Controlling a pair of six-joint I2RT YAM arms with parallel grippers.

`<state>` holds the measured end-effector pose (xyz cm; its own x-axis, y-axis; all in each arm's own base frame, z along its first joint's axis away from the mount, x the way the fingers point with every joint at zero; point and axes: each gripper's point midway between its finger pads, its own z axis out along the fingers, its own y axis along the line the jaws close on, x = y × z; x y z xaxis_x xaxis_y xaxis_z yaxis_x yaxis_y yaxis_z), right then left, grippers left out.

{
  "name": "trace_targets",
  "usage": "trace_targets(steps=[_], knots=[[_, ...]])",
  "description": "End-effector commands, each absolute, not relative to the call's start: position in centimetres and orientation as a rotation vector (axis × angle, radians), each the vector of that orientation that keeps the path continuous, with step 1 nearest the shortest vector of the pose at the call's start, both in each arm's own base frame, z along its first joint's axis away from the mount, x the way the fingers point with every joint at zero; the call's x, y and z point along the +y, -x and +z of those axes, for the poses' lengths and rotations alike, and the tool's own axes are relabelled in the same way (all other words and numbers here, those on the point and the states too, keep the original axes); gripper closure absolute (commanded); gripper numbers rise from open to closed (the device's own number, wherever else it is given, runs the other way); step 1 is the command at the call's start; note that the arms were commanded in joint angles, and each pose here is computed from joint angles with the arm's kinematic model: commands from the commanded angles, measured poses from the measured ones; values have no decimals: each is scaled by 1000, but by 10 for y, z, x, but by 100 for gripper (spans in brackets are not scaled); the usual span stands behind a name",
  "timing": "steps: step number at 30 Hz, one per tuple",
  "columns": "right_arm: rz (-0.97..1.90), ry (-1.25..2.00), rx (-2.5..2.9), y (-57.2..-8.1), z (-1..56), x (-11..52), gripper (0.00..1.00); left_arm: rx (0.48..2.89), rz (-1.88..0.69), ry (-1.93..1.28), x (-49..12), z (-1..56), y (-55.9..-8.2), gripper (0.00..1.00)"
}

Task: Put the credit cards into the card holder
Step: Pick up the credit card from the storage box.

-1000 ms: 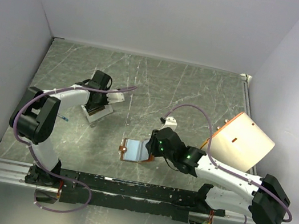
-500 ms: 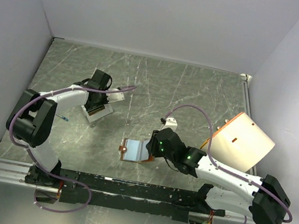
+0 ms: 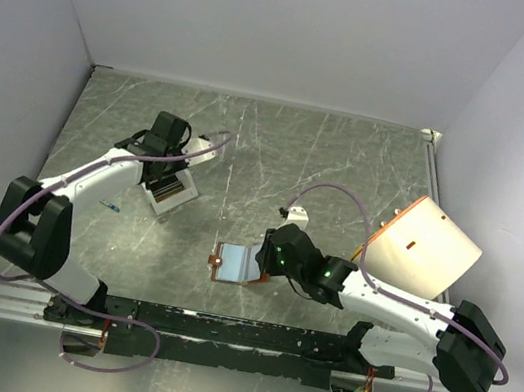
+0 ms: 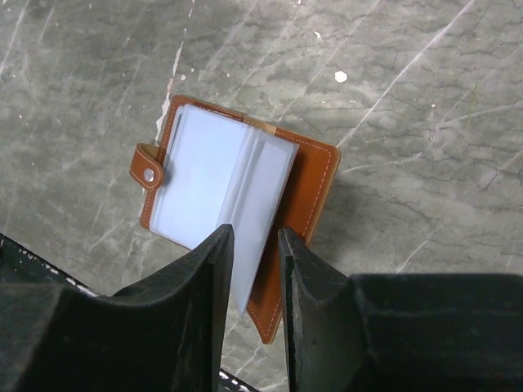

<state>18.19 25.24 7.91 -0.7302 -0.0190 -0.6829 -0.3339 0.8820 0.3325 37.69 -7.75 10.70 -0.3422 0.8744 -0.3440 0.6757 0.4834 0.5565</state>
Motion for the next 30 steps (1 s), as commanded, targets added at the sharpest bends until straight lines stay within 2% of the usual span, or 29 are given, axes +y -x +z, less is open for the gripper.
trace_targets(steps=[1, 12, 21, 24, 30], knots=[[567, 239, 2322, -187, 81, 256, 71, 2119, 427, -1096, -78, 145, -380, 93], [522, 237, 2340, -188, 78, 252, 71, 2072, 235, -718, -87, 213, -361, 93], [433, 223, 2388, -185, 62, 238, 75, 1680, -250, -630, -142, 290, -312, 93], [421, 224, 2401, -184, 57, 237, 75, 1670, -367, -546, -149, 296, -301, 93], [378, 216, 2430, -183, 45, 232, 75, 1721, -775, -475, -191, 301, -270, 93]])
